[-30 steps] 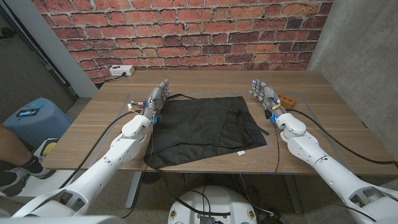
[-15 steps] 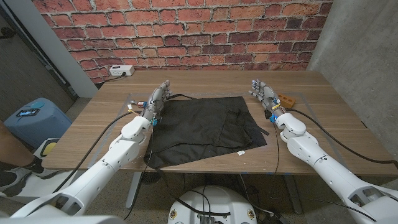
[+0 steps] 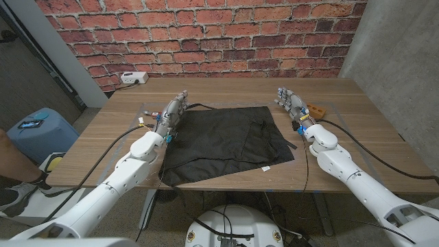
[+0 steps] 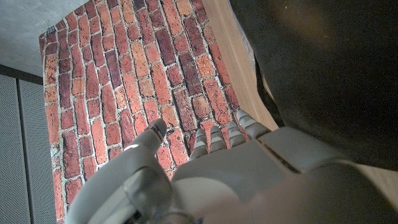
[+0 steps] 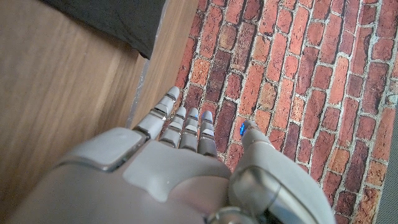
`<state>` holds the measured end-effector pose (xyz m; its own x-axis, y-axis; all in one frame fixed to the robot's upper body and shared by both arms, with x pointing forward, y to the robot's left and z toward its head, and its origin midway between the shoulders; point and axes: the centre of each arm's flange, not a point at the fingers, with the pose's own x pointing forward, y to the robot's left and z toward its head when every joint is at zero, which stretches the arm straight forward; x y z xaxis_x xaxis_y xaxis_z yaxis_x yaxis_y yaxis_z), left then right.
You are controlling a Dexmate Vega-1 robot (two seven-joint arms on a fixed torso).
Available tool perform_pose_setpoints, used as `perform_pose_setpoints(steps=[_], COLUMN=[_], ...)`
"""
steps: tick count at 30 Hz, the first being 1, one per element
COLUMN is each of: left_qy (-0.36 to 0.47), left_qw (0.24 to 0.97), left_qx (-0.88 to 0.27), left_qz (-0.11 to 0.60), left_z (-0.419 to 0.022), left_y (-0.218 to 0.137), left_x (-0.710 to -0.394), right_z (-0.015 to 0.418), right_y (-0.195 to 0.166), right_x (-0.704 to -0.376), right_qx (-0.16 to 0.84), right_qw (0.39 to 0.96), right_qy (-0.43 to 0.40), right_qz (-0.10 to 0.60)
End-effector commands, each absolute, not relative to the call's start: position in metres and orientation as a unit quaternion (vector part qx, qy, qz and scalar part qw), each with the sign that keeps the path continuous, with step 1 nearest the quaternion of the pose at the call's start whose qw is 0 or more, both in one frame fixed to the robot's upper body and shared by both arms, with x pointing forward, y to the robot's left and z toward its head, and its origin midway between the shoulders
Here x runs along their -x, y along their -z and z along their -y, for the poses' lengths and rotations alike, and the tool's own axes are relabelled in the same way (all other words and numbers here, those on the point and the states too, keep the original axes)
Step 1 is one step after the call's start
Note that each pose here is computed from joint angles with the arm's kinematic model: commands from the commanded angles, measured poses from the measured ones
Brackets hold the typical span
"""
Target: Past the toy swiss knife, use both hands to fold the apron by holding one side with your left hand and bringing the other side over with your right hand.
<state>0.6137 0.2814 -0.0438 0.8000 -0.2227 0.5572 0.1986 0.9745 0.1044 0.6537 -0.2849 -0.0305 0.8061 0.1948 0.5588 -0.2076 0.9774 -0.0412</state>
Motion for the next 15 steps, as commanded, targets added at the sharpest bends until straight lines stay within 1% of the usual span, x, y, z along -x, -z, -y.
perform_pose_setpoints(steps=[1,15], left_qy=[0.113,0.12], left_qw=[0.945,0.943], left_qx=[-0.051,-0.09], left_qz=[0.302,0.296], left_z=[-0.291,-0.302], left_y=[0.044,0.05], left_x=[-0.582,-0.554], right_z=[0.282,0.276], right_y=[0.023,0.02], right_x=[-0.658,-0.659], right_qx=[0.002,0.009], right_qw=[0.949,0.948], right_qy=[-0.114,-0.119], right_qz=[0.294,0.296])
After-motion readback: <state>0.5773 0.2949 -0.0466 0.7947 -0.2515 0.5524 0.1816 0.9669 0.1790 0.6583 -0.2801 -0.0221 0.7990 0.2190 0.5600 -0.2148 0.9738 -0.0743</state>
